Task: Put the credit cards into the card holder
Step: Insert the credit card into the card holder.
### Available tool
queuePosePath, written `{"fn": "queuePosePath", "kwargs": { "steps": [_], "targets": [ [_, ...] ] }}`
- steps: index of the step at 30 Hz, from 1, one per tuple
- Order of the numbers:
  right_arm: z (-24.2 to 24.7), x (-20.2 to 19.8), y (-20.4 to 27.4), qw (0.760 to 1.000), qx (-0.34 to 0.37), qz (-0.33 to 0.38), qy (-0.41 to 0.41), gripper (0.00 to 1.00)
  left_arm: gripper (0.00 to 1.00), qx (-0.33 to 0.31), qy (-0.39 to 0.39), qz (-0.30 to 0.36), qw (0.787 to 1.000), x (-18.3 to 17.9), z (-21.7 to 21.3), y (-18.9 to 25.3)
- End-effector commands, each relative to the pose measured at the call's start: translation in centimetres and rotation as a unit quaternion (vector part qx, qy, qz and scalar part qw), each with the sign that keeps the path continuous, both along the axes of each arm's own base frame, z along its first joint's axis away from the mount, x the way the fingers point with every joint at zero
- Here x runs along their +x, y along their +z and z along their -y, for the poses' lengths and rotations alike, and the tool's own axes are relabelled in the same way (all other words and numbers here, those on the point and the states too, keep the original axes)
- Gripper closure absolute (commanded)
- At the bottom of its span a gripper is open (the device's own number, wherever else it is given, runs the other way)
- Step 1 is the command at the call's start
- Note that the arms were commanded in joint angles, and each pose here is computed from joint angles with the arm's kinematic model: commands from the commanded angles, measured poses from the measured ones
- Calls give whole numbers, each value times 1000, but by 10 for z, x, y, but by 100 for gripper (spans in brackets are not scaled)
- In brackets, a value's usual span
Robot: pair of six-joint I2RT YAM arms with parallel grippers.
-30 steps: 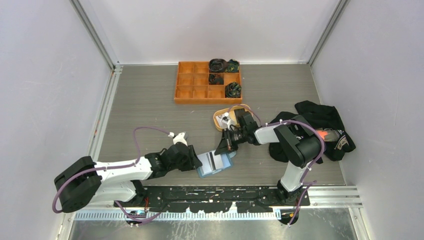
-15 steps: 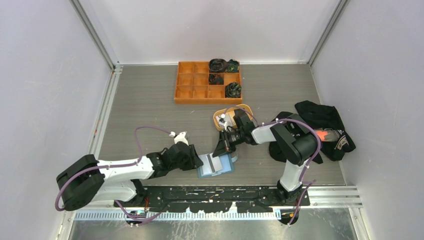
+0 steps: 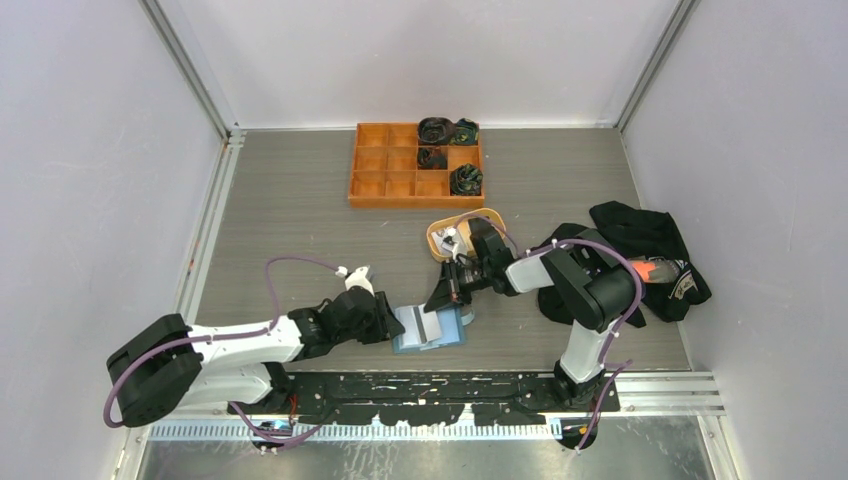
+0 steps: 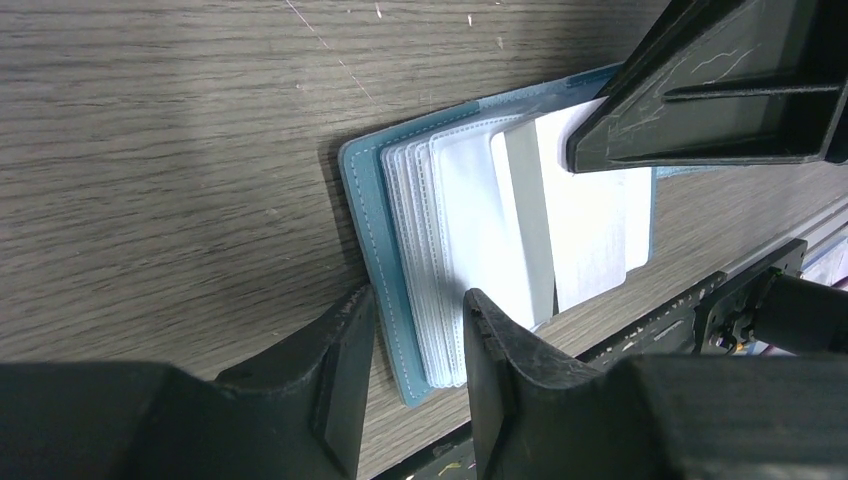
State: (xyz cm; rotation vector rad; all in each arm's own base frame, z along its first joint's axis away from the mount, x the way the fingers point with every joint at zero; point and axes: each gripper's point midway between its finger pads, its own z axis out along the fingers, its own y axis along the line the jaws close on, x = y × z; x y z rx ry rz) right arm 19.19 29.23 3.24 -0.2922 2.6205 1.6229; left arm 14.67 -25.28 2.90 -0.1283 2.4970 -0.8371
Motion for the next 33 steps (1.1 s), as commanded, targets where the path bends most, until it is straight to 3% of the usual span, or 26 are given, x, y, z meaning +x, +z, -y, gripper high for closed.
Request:
{"fn": "queuePosePath", "kwargs": {
  "steps": [1,14,26,33],
  "targets": [
    [1,20,4,998,3,46,-49,96,62,-23,-5,6,1000,2,9,6],
    [9,27,-1,995,4,45,-93,93,64,-30,-7,6,999,0,10,7],
    [-8,10,4,998,18,47,-37,88,64,-45,-17,10,999,2,20,12],
    [-7,7,3,999,11,49,-20,84,59,-31,1,30,999,2,1,27]
  ]
}}
